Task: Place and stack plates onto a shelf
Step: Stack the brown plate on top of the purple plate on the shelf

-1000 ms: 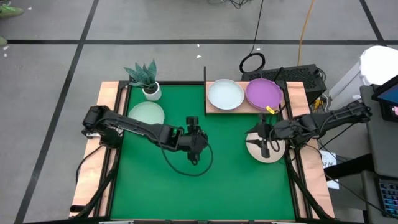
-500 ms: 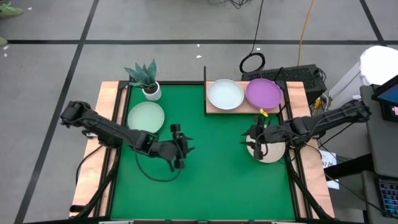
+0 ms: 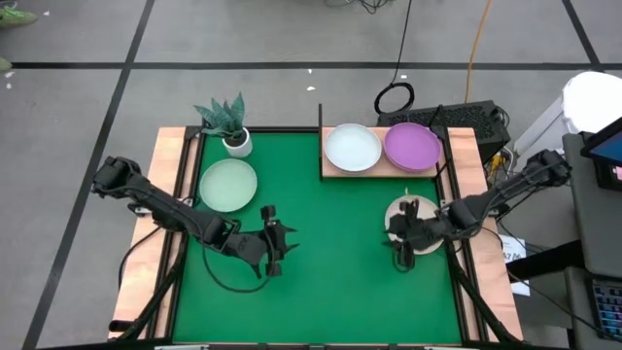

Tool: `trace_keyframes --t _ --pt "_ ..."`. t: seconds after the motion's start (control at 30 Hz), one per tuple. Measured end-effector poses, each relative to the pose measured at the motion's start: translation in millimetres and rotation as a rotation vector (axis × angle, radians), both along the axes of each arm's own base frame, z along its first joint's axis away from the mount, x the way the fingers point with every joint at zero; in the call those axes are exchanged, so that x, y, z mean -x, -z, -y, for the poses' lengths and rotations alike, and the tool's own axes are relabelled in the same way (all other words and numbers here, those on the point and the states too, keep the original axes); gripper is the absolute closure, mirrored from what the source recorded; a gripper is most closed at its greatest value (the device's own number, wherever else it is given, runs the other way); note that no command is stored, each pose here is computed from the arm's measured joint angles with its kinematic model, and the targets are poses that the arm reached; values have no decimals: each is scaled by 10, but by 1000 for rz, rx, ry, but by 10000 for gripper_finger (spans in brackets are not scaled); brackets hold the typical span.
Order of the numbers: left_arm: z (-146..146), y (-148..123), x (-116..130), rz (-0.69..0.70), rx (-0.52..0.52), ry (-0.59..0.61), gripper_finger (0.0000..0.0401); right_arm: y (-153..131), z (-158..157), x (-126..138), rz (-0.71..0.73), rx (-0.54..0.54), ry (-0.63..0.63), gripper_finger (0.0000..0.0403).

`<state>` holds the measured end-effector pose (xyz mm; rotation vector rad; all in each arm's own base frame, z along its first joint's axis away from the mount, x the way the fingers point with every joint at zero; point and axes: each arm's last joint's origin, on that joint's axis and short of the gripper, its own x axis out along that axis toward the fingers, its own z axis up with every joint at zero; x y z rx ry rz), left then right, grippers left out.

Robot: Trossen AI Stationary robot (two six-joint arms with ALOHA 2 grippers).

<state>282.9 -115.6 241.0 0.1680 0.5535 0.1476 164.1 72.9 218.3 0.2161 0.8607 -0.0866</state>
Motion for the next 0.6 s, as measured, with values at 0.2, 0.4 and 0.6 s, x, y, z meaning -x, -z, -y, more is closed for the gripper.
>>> trace_keyframes --t 0.2,0.4,0.6 --pt "96 -23 23 28 21 27 227 107 -251 51 -62 -56 -20 257" --pt "107 -23 28 33 46 15 227 206 -447 151 -132 -62 -59 257" --pt "107 -23 28 33 46 15 227 282 -493 289 -233 -36 -28 257"
